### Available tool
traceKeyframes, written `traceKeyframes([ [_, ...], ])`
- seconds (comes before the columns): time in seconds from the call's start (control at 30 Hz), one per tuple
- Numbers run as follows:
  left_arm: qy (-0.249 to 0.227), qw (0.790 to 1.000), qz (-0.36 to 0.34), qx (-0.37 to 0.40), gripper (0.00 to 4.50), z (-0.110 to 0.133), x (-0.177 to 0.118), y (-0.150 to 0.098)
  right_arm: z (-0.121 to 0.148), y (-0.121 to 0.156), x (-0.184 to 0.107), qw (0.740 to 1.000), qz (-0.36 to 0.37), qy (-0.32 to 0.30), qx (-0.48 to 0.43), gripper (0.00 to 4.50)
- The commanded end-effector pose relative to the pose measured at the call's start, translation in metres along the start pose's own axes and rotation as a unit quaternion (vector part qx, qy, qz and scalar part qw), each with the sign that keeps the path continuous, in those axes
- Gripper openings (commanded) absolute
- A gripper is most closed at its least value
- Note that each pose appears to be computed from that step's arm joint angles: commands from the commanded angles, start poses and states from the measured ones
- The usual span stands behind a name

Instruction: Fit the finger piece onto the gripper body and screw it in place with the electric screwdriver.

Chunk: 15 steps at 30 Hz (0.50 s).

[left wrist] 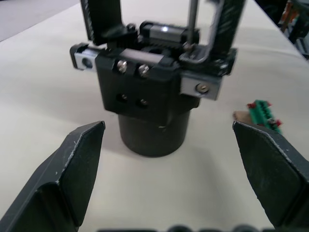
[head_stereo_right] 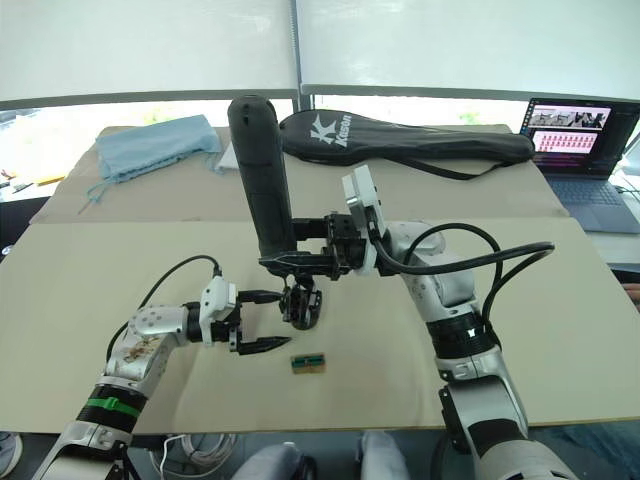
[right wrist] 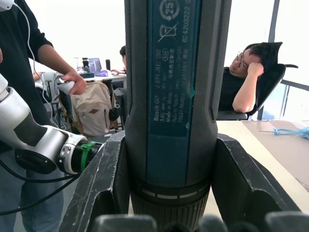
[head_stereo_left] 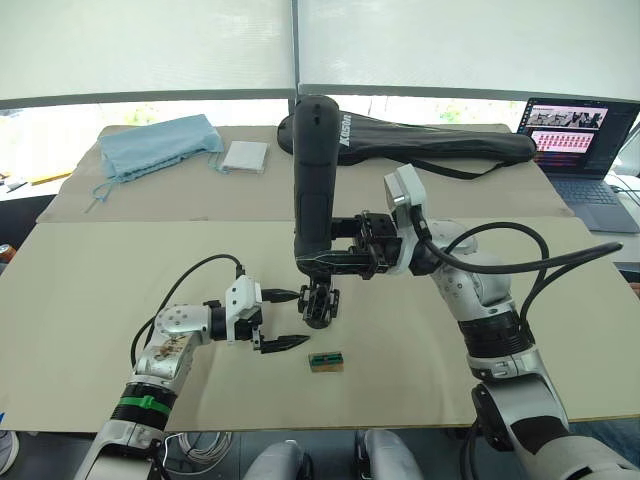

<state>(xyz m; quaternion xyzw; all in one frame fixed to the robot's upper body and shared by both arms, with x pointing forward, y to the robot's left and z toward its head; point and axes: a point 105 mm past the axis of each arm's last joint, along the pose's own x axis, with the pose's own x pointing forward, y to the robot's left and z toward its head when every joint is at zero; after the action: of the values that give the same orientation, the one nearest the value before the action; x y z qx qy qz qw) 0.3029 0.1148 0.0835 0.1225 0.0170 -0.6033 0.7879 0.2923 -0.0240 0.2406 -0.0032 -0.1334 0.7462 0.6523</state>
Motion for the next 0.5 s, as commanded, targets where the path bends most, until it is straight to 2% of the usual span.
traceKeyframes([
  [0.03, 0.001, 1.000, -0.005, 0.022, 4.50, 0.001, 0.008, 0.000, 0.011, 0.002, 0.003, 1.000, 0.012, -0.008, -0.022, 1.92],
  [0.5, -0.001, 1.000, -0.010, 0.021, 4.50, -0.003, 0.028, 0.005, 0.007, 0.001, 0.001, 1.000, 0.006, -0.001, -0.019, 1.92],
])
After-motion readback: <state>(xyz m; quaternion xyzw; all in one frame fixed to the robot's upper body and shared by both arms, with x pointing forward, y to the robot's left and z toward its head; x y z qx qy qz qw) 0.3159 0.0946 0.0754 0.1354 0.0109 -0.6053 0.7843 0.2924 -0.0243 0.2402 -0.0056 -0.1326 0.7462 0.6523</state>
